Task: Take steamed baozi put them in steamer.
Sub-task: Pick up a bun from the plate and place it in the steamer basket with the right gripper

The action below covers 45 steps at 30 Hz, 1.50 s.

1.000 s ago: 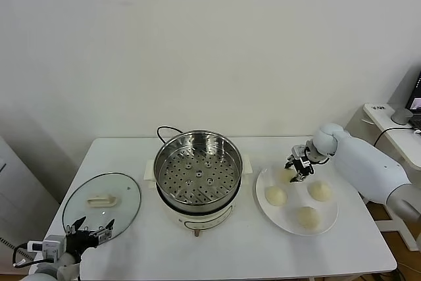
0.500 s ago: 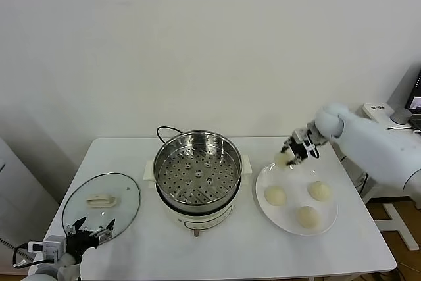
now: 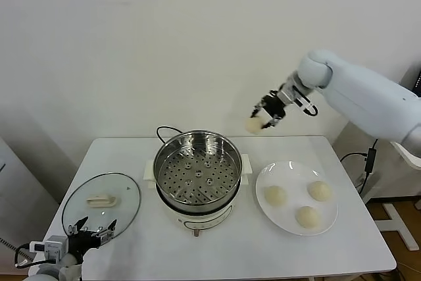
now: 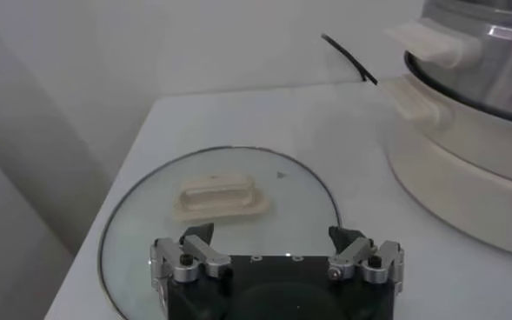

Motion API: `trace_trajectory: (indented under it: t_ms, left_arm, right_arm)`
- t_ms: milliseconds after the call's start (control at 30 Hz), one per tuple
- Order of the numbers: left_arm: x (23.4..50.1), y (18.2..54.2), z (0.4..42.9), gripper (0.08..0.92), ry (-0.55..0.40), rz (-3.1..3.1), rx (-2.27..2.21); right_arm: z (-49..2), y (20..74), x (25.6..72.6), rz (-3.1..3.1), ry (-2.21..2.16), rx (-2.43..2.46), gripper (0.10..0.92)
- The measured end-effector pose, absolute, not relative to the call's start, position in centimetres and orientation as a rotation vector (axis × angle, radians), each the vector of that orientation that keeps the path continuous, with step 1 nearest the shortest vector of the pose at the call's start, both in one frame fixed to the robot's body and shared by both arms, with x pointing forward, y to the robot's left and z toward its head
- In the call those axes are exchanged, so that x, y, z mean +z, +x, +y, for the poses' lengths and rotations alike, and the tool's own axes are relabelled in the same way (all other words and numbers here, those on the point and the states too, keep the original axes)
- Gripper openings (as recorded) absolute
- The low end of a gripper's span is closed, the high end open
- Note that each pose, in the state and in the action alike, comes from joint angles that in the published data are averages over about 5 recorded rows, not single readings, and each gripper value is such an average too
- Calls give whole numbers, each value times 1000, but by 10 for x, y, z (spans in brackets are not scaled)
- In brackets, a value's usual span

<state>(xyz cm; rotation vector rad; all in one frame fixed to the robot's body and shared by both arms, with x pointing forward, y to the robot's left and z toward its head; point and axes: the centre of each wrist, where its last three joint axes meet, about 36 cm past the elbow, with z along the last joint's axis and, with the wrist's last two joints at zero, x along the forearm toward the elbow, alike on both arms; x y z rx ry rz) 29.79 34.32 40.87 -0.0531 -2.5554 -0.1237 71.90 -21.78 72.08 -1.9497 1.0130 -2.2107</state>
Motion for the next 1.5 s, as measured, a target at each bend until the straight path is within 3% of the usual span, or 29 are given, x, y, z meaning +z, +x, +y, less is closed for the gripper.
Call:
trace_trajectory:
  t_ms: [333,633,1300,1500]
  left_arm:
    - [408,296,343,823,-55,-2551,-126]
    - [407,296,343,823,-48,-2553,-127]
    - [408,298,341,823,-51,-2559,-125]
    - [408,298,340,823,-51,-2559,-121]
  right_arm:
    - [-122,712,718,568,-1911,-2144,484]
    - [-71,703,685,313,-1891,-2168,484]
    - [-38,694,609,207,-1885,-2220,484]
    - [-38,692,602,202,-1878,-2224,601]
